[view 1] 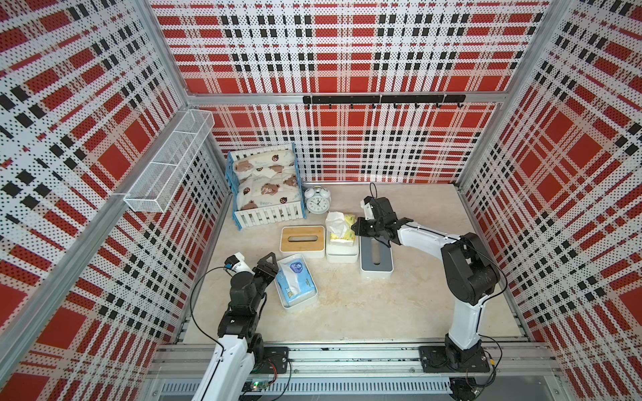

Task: Put the tissue paper into the tissue box
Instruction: Place the paper towel in the tissue box, then adjust the tissue box at the center of the board, then move the box lid to the center of the board.

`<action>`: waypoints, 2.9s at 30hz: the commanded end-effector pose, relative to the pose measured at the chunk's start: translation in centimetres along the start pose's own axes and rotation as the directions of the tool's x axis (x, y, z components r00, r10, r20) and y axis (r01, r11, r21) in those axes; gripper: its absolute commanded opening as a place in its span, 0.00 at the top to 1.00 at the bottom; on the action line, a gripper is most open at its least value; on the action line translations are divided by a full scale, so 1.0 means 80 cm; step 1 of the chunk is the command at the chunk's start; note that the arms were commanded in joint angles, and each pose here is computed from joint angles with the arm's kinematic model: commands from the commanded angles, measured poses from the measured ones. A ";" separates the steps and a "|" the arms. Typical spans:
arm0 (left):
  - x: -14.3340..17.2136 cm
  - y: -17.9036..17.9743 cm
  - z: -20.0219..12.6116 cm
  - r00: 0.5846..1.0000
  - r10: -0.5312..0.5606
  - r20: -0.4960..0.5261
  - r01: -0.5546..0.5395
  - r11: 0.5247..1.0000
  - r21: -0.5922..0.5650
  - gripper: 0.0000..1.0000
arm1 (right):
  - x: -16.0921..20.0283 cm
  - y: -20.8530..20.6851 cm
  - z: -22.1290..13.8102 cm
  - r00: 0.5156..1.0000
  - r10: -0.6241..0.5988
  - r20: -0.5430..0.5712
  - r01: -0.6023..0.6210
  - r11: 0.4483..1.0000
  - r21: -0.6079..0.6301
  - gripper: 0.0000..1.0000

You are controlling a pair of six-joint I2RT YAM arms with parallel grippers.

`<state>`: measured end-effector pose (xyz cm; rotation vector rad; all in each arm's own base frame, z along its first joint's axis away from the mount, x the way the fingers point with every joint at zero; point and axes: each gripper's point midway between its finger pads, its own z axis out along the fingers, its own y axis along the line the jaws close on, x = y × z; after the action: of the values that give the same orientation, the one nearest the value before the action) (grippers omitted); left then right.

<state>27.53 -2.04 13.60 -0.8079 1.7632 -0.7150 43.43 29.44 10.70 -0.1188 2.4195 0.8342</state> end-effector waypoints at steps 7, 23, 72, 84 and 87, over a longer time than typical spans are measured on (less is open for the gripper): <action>-0.001 -0.008 0.000 1.000 0.013 0.003 -0.014 0.999 0.029 0.37 | 0.015 -0.002 0.010 0.999 -0.018 -0.031 0.018 1.000 0.004 1.00; 0.000 -0.001 -0.001 1.000 0.030 0.006 -0.030 1.000 0.009 0.40 | 0.022 -0.004 -0.023 0.995 -0.087 -0.057 0.090 0.995 0.054 0.66; 0.120 -0.070 0.050 0.925 0.187 -0.330 -0.169 0.982 0.082 0.44 | 0.097 -0.197 -0.139 0.954 -0.158 -0.253 0.282 0.752 0.596 0.50; 0.092 -0.071 0.046 0.945 0.216 -0.247 -0.211 0.976 0.046 0.46 | 0.007 -0.135 -0.171 0.970 -0.227 -0.083 0.236 0.817 0.526 0.50; 0.083 -0.071 0.044 0.949 0.216 -0.229 -0.212 0.976 0.039 0.47 | -0.011 -0.081 -0.170 0.962 -0.270 -0.026 0.252 0.854 0.455 0.49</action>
<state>29.50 -11.79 11.27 -0.5328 2.0741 -0.7300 39.09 12.25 11.65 -0.2006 2.5270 -0.0253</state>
